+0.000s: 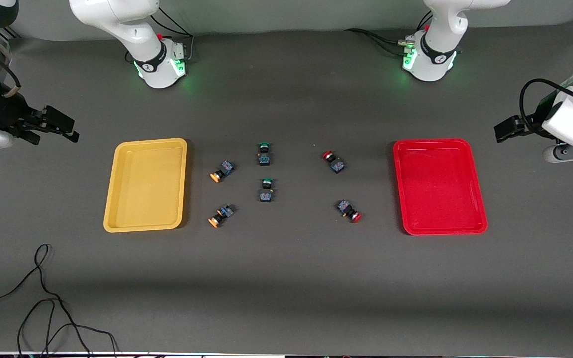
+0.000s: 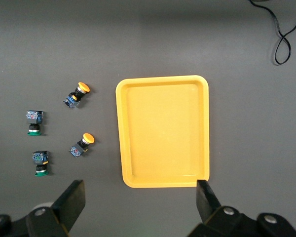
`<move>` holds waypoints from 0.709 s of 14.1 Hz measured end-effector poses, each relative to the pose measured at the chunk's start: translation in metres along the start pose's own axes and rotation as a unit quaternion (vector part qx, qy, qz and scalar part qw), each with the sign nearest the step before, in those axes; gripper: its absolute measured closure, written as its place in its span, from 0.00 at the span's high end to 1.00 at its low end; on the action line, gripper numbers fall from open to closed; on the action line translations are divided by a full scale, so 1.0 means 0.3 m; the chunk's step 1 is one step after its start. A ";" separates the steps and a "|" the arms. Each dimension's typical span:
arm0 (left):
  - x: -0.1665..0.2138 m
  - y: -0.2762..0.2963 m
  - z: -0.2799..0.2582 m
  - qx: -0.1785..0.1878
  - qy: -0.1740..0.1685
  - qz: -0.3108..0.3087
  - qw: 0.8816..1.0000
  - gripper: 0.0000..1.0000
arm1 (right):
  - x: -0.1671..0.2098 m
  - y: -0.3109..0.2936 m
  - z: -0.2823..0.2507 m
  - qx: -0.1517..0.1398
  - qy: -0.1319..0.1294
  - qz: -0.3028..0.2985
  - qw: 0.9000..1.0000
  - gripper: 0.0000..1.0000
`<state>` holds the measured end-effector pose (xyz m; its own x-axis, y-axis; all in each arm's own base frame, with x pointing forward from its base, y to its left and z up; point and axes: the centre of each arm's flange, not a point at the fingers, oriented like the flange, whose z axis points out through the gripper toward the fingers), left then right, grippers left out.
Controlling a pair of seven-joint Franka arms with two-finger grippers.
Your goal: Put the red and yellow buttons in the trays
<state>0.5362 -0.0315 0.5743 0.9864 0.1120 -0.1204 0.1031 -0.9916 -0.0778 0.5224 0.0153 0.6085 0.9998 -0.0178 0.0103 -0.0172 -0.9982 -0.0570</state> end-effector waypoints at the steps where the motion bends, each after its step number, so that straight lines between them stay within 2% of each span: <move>1: 0.000 0.000 0.000 0.000 0.000 0.000 1.000 1.00 | 0.000 0.000 0.000 0.000 0.000 0.000 1.000 1.00; 4: 0.001 0.001 0.003 0.000 -0.001 0.000 1.000 1.00 | 0.008 -0.003 0.018 -0.001 -0.005 0.000 1.000 1.00; 6: 0.003 0.007 0.008 0.000 -0.003 0.002 1.000 1.00 | 0.029 -0.031 0.065 -0.003 -0.018 0.000 1.000 1.00; 10: 0.002 0.130 0.065 0.004 -0.018 0.009 1.000 1.00 | 0.106 -0.321 0.319 -0.019 -0.046 0.076 0.996 1.00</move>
<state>0.5383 -0.0689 0.5519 0.9828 0.0959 -0.1581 0.0836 -0.9931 -0.0823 0.5569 0.1162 0.5188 0.9824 -0.1654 -0.0864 -0.1671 -0.9859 -0.0123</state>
